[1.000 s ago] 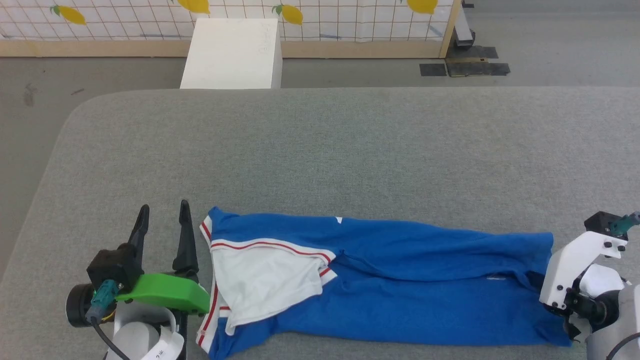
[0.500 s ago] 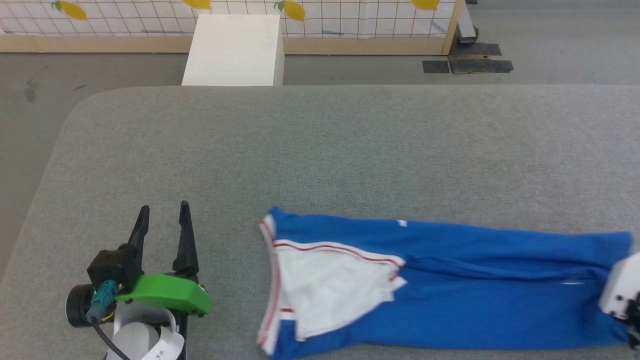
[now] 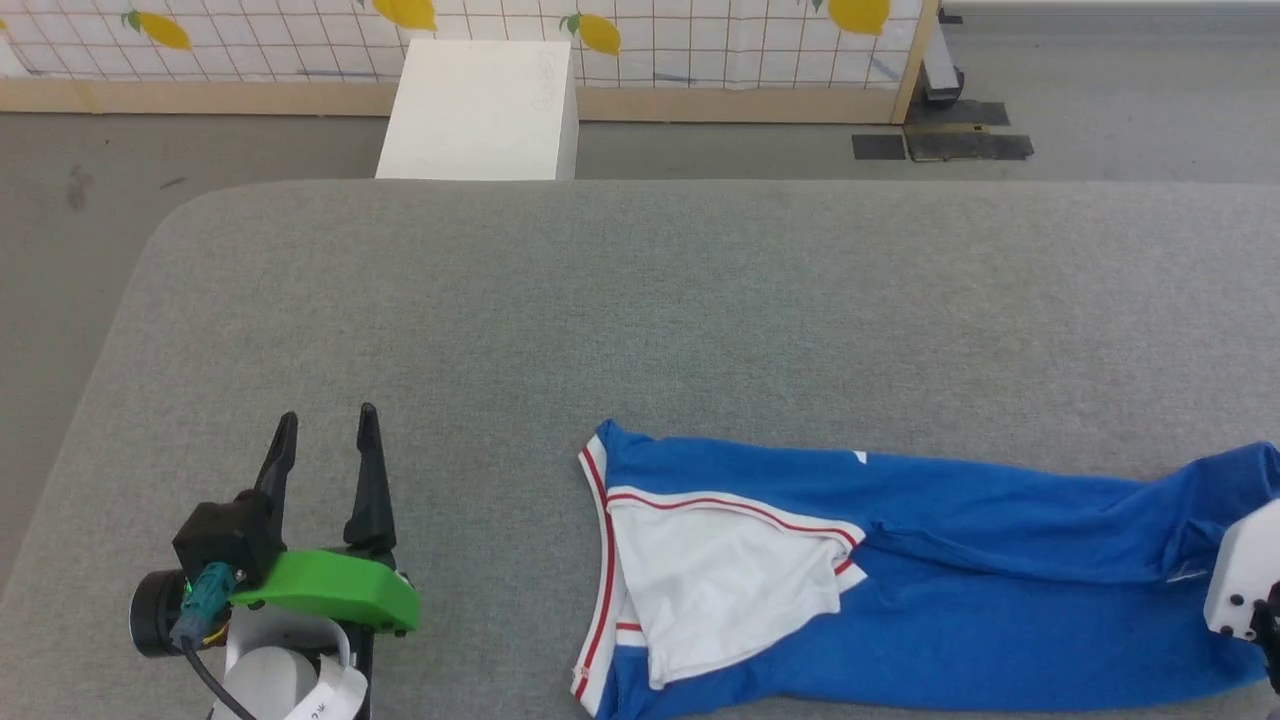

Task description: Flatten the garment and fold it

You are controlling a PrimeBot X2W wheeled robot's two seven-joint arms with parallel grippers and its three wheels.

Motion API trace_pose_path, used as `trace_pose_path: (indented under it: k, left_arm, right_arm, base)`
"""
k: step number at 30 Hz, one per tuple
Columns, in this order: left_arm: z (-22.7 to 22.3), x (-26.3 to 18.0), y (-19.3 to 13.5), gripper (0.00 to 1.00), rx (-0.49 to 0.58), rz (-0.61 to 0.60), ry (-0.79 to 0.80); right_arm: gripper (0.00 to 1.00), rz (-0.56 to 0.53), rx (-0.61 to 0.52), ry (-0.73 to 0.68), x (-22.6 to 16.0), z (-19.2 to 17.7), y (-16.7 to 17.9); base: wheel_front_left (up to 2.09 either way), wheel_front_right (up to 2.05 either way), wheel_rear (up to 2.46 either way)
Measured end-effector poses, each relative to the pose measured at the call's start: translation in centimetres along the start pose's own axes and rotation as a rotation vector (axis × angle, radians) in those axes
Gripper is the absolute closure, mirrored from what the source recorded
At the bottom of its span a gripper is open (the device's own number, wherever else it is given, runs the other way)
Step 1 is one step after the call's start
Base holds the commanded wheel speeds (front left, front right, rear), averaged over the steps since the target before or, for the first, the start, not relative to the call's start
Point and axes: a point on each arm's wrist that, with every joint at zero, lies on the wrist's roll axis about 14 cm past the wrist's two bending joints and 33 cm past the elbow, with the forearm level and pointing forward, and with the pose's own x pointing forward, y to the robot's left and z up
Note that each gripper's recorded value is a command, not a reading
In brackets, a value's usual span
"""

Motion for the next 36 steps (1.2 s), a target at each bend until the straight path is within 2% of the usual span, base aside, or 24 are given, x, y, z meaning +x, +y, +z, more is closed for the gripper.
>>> trace_pose_path:
  k: [5,9,16,20,28,32,36]
  left_arm:
    - [0.4,-0.4,0.1,0.0,0.004,0.002,-0.009]
    - [0.7,-0.7,0.1,0.0,0.003,-0.001,-0.016]
    - [0.8,-1.0,0.2,0.0,0.004,0.002,-0.019]
    - [0.7,-0.9,0.3,0.0,0.007,0.003,-0.014]
    - [0.3,-0.2,0.3,0.0,0.011,0.001,-0.006]
    - [0.0,0.2,0.4,0.0,0.014,0.003,-0.001]
    - [-0.2,0.5,0.8,0.0,0.018,0.014,0.005]
  right_arm:
    - [1.0,0.062,-0.052,-0.009,-3.0,1.1,1.6]
    - [1.0,0.162,-0.089,-0.048,-6.9,2.7,4.1]
    - [1.0,0.413,-0.224,-0.187,-14.1,6.3,11.2]
    - [1.0,0.562,-0.346,-0.223,-16.3,6.4,16.0]
    - [1.0,0.8,-0.486,-0.251,-16.8,6.0,26.0]
    - [1.0,0.877,-0.554,-0.213,-16.2,4.3,29.8]
    - [1.0,0.906,-0.621,-0.176,-14.7,2.6,32.2]
  base:
    - [0.0,0.0,0.0]
    - [0.0,0.0,0.0]
    - [0.0,0.0,0.0]
    - [0.0,0.0,0.0]
    - [0.0,0.0,0.0]
    - [0.0,0.0,0.0]
    - [0.0,0.0,0.0]
